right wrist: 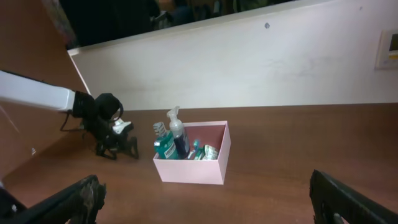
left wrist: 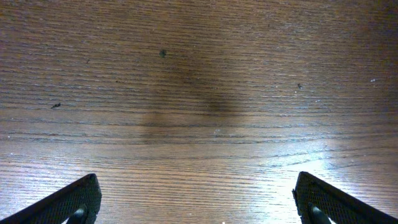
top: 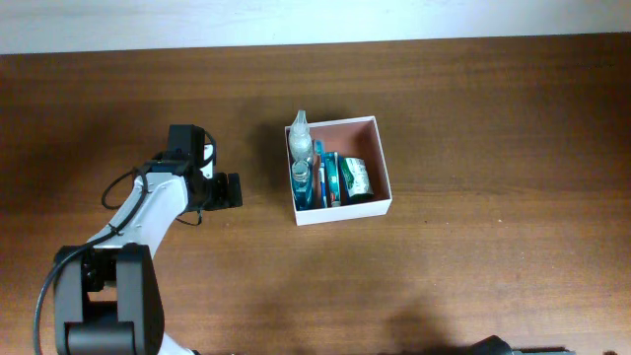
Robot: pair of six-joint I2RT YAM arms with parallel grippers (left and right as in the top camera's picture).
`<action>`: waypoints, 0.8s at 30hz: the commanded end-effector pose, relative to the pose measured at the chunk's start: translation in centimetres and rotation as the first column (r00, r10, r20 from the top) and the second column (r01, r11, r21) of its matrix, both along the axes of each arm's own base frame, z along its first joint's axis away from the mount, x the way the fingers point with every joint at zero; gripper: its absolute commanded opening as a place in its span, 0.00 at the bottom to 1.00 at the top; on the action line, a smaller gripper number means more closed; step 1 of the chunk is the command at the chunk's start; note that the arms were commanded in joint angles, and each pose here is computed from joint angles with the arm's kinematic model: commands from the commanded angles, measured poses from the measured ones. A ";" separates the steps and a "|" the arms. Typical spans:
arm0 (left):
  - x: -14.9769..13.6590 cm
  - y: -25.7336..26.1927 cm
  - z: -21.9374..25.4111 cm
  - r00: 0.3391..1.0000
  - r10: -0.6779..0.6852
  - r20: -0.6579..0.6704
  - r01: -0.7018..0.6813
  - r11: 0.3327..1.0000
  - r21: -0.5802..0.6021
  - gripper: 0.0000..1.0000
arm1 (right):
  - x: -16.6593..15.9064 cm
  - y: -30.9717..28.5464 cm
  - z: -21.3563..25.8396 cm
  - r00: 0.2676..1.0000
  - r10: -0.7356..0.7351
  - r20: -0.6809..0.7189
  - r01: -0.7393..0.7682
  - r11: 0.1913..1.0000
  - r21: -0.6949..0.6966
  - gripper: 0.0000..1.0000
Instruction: Pack container
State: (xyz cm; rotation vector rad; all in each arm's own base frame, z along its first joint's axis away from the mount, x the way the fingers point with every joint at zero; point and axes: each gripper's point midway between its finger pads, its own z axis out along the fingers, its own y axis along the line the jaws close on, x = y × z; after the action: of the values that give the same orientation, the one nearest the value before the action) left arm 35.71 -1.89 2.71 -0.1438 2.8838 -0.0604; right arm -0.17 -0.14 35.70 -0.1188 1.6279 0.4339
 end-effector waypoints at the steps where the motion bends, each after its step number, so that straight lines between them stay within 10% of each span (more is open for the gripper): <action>1: -0.2 0.2 -0.4 1.000 0.005 -0.011 -0.005 1.000 0.007 0.99 | 1.5 0.0 -0.2 1.000 -0.028 -0.002 0.028 1.000 0.000 0.98; 24: -0.2 0.2 -0.4 1.000 0.005 -0.011 -0.005 1.000 0.007 0.99 | 20.0 6.2 -8.3 0.994 -0.071 0.089 0.068 0.997 0.039 0.98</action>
State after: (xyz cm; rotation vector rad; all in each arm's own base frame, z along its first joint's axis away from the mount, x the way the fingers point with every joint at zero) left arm 35.71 -1.89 2.71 -0.1438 2.8838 -0.0604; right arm 18.91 6.14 28.90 -0.0717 1.5168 0.4169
